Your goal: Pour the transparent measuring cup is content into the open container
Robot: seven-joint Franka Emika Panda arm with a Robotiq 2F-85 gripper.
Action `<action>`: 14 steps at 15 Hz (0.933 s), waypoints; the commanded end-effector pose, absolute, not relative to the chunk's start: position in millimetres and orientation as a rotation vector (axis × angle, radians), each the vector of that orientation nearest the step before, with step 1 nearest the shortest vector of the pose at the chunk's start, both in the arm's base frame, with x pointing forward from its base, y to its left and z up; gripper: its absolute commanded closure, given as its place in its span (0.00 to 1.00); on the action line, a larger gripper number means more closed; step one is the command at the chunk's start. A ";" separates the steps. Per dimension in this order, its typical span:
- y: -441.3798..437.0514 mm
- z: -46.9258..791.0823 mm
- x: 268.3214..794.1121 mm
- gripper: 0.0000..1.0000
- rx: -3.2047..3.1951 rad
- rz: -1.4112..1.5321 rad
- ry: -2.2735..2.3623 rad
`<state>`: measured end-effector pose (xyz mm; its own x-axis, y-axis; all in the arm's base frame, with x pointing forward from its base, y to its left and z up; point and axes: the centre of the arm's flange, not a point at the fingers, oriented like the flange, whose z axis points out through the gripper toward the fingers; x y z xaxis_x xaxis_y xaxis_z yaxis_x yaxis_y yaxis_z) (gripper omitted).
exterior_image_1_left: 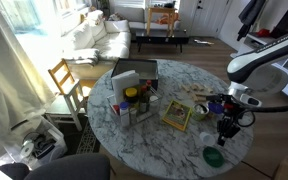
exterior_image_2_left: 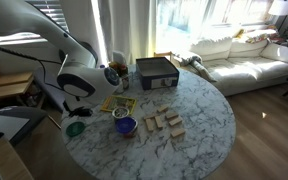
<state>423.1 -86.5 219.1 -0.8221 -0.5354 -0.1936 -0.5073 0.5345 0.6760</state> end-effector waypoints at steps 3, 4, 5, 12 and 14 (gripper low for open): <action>-86.7 220.1 423.4 0.99 0.926 -1.178 -2.721; -89.1 212.7 426.7 0.99 0.899 -1.208 -2.714; -89.1 207.3 428.4 0.99 0.894 -1.260 -2.688; -87.1 177.2 436.3 0.99 0.701 -1.485 -2.582; -87.5 166.9 439.4 0.99 0.632 -1.507 -2.586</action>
<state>427.2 -81.2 186.0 -0.8770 -0.4535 -0.1588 -0.3765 0.4431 0.8136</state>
